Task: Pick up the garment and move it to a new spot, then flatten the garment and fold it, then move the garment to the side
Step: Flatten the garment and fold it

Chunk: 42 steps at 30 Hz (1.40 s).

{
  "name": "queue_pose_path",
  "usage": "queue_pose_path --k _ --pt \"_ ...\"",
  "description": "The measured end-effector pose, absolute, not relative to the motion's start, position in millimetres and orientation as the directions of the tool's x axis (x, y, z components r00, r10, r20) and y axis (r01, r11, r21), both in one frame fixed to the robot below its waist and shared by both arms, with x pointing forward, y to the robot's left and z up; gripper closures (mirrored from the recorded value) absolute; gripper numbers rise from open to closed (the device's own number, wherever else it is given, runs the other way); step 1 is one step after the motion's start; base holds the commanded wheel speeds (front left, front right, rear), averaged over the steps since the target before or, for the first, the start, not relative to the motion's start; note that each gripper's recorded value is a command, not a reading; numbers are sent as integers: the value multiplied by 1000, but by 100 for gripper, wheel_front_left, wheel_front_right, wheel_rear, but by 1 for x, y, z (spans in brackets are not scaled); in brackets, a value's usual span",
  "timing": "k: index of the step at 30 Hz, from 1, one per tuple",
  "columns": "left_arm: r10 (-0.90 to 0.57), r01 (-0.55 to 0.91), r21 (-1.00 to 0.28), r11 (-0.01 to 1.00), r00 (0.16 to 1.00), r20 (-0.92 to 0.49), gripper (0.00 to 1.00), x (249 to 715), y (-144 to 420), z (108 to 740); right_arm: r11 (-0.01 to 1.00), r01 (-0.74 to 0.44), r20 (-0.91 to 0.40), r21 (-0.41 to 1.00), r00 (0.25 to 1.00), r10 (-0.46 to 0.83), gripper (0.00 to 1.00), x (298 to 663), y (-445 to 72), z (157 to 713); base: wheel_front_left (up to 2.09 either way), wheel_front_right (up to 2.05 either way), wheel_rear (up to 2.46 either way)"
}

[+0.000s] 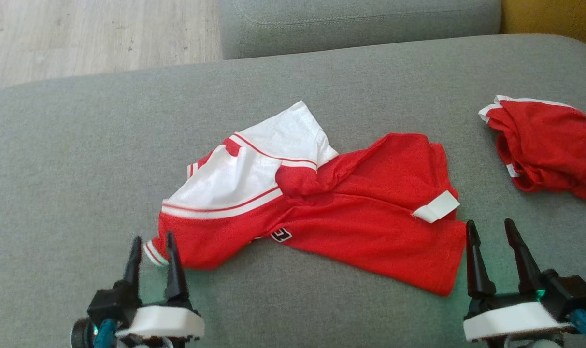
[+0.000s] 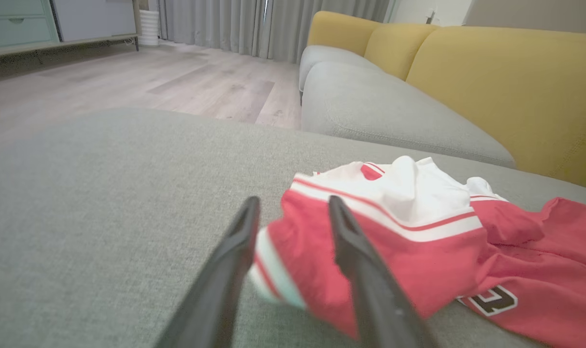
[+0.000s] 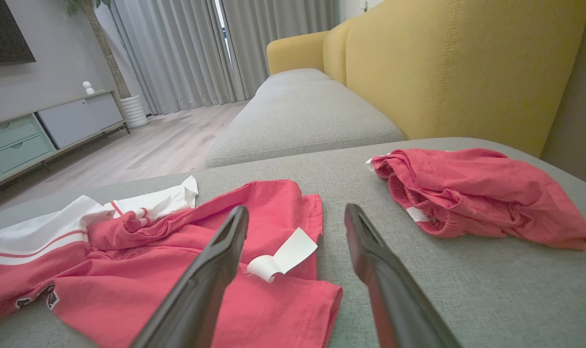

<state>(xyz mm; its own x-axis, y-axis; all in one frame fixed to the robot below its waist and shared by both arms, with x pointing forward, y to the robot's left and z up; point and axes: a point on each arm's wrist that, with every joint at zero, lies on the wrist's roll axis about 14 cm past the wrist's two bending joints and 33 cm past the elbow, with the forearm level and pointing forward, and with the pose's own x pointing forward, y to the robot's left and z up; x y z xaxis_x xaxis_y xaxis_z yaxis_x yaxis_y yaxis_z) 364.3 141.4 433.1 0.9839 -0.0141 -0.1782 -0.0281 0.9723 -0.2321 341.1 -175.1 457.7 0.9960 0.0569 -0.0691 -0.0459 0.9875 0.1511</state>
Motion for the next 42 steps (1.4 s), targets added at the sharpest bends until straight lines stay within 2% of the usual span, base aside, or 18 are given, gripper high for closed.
queue_pose_path --k 3,6,10,13,16,20,24,30,35,40,42 --pt "-19 -12 -205 979 989 -149 0 367 141 441 987 -48 -70 151 996 59 0 341 -174 457 0 0 0" --pt "-47 35 -120 992 993 -105 0 376 143 452 988 -54 -77 144 995 65 0 341 -173 455 0 0 0" --pt "-192 191 -30 981 979 -71 0 411 134 471 989 -56 -100 133 993 70 0 344 -172 448 0 0 0" --pt "-359 370 92 925 926 -114 0 447 114 487 990 -61 -122 123 990 77 0 347 -170 442 0 0 0" --pt "-442 483 157 861 865 -237 0 471 95 486 991 -65 -133 116 988 80 0 353 -170 438 0 0 0" --pt "-482 593 88 801 724 -493 0 471 78 448 992 -68 -125 108 989 81 0 366 -170 438 0 0 0" --pt "-486 641 48 766 626 -611 0 478 75 436 993 -56 -139 107 988 71 0 370 -173 433 0 0 0" --pt "-421 654 101 750 590 -689 0 505 88 425 993 -36 -164 113 985 54 0 371 -178 425 0 0 0" --pt "-420 665 47 745 522 -743 0 494 87 399 994 -23 -157 106 987 40 0 376 -183 426 0 0 0" --pt "-420 666 29 745 503 -755 0 488 90 391 994 -21 -160 103 986 37 0 377 -184 425 0 0 0" --pt "-412 668 37 743 501 -761 15 486 94 388 994 -23 -159 103 986 40 0 377 -183 425 0 0 0"
